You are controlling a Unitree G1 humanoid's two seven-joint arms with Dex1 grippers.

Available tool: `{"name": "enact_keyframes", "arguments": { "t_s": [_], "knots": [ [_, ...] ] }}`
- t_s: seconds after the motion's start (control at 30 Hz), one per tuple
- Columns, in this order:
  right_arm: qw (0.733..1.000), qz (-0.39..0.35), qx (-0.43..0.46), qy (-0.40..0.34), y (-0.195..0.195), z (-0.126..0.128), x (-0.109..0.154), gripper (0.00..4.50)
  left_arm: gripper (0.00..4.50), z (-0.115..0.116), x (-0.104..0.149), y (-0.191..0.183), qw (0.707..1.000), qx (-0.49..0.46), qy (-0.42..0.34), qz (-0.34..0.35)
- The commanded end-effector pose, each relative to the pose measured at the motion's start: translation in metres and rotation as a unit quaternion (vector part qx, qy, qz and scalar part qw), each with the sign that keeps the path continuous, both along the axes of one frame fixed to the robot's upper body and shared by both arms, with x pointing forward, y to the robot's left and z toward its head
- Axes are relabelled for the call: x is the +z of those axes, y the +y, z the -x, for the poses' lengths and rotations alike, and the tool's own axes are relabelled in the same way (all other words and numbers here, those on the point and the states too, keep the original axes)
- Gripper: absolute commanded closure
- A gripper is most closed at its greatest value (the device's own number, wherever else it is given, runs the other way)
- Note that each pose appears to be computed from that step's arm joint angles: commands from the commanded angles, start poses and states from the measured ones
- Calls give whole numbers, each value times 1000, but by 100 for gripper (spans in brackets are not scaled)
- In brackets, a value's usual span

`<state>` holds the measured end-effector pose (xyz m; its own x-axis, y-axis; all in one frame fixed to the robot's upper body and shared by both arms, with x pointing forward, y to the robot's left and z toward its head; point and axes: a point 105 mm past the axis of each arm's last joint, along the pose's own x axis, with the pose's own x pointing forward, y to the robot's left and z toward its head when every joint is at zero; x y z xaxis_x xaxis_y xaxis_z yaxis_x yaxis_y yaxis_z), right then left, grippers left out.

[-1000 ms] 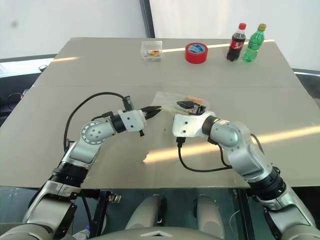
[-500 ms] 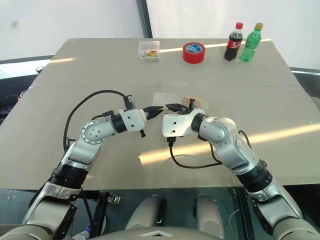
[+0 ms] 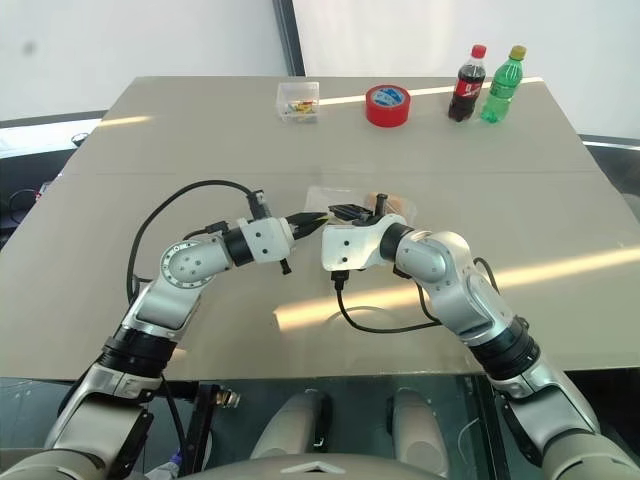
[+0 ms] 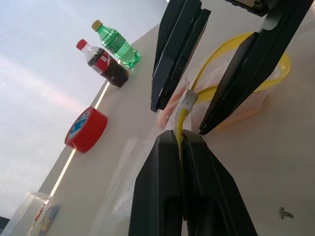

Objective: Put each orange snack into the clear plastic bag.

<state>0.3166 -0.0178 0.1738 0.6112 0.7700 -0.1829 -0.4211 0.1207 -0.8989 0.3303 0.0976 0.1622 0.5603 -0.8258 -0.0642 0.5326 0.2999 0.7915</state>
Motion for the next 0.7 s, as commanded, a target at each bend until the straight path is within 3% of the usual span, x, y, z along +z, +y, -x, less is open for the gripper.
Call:
{"name": "enact_keyframes", "arguments": {
  "t_s": [0.03,0.5,0.63,0.7],
  "knots": [
    [999,-7,8,-31,0,5,17,318,450,2,12,0,1000,-3,-19,13],
    [1000,-5,-2,-31,-4,4,16,318,450,3,13,-1,1000,-5,-18,16],
    [1000,-4,-2,-31,-4,4,16,435,450,3,13,-1,1000,-4,-17,17],
    [1000,-4,-2,-31,-4,4,16,445,450,3,13,-1,1000,-4,-16,18]
  ]
}}
